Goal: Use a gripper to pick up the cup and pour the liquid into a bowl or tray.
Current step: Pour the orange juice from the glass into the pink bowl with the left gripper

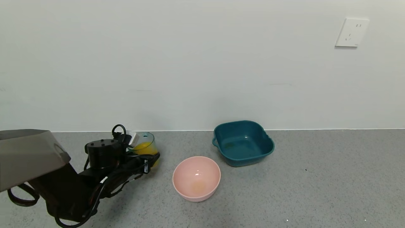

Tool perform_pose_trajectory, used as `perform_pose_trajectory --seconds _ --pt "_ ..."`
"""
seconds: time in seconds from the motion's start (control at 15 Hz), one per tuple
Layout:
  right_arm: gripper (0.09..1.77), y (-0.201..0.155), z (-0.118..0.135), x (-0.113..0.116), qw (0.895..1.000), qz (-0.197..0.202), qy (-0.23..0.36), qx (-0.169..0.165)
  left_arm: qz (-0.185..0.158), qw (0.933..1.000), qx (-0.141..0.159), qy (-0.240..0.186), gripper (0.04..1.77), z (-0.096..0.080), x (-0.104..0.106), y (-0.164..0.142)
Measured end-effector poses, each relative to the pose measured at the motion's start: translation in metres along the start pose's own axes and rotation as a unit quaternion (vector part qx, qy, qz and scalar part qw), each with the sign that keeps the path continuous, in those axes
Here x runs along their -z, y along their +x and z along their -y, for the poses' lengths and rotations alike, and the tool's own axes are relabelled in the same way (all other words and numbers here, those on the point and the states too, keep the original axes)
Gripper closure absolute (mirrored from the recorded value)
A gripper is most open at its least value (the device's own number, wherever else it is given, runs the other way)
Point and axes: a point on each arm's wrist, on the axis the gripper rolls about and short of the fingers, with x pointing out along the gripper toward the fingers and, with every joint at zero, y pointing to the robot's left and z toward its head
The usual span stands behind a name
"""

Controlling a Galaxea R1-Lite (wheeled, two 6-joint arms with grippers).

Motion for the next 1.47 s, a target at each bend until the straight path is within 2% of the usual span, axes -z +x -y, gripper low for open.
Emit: perform_pose_trajectory --seconds 0.33,0.6,0.8,1.0,1.13,1.47 --pt "0.15 0.000 0.000 0.000 1.000 0.000 0.000 0.000 0.005 0.9987 0.017 0.048 0.50 0.014 -0.017 -0.018" --pt "0.15 0.000 0.000 0.000 1.000 0.000 0.000 0.000 -0.020 0.9944 0.022 0.102 0.50 0.015 -0.023 -0.033" --pt "0.15 0.000 0.000 0.000 1.000 0.000 0.000 0.000 -0.027 0.9849 0.022 0.169 0.50 0.013 -0.027 -0.040" --pt "0.15 0.000 0.000 0.000 1.000 0.000 0.000 0.000 -0.040 0.9757 0.015 0.215 0.50 0.013 -0.032 -0.045" --pt "0.15 0.000 0.000 0.000 1.000 0.000 0.000 0.000 -0.050 0.9665 0.019 0.251 0.50 0.015 -0.034 -0.048" --pt "0.15 0.000 0.000 0.000 1.000 0.000 0.000 0.000 -0.073 0.9553 0.039 0.284 0.50 0.024 -0.045 -0.052"
